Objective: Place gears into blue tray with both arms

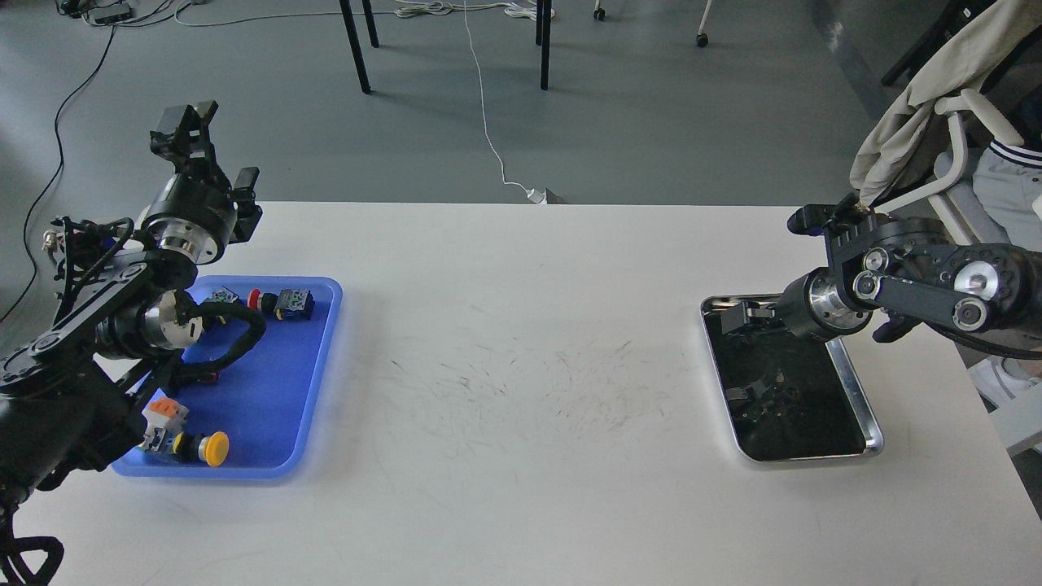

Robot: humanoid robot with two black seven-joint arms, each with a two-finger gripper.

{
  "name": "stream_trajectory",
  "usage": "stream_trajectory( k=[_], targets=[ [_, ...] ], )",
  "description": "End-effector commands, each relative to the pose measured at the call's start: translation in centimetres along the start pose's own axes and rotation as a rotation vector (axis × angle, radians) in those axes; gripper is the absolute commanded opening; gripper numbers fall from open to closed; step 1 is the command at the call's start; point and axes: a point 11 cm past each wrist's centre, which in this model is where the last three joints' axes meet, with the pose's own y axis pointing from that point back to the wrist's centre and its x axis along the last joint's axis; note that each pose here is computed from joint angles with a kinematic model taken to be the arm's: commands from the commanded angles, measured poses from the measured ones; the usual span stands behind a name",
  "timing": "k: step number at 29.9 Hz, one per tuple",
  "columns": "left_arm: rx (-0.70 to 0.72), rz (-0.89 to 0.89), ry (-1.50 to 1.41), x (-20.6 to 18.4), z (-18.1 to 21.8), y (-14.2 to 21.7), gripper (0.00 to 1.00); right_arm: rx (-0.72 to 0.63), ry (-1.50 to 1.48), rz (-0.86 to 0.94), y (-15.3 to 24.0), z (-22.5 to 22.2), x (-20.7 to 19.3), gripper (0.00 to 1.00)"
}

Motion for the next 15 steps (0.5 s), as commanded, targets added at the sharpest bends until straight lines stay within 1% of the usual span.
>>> stream_trajectory(
  k=[1,5,11,13,15],
  targets=[
    [0.001,0.001,-0.001,0.1,0.0,0.0,0.98,-0.005,-0.001,-0.001,-0.5,0.1,-0.1,0.83],
    [0.007,0.003,-0.001,0.2,-0.4,0.2,0.98,-0.025,-0.003,0.002,-0.7,0.9,-0.2,0.75],
    [0.007,0.013,-0.008,0.8,-0.3,0.3,0.98,-0.016,0.001,-0.006,-1.1,0.8,-0.5,0.57],
    [0.006,0.015,-0.011,0.9,-0.2,0.4,0.98,-0.015,0.005,-0.005,-1.1,0.6,-0.5,0.49],
    [0.006,0.015,-0.011,0.9,-0.2,0.4,0.98,-0.018,0.016,-0.002,-1.1,0.5,-0.4,0.36]
  ],
)
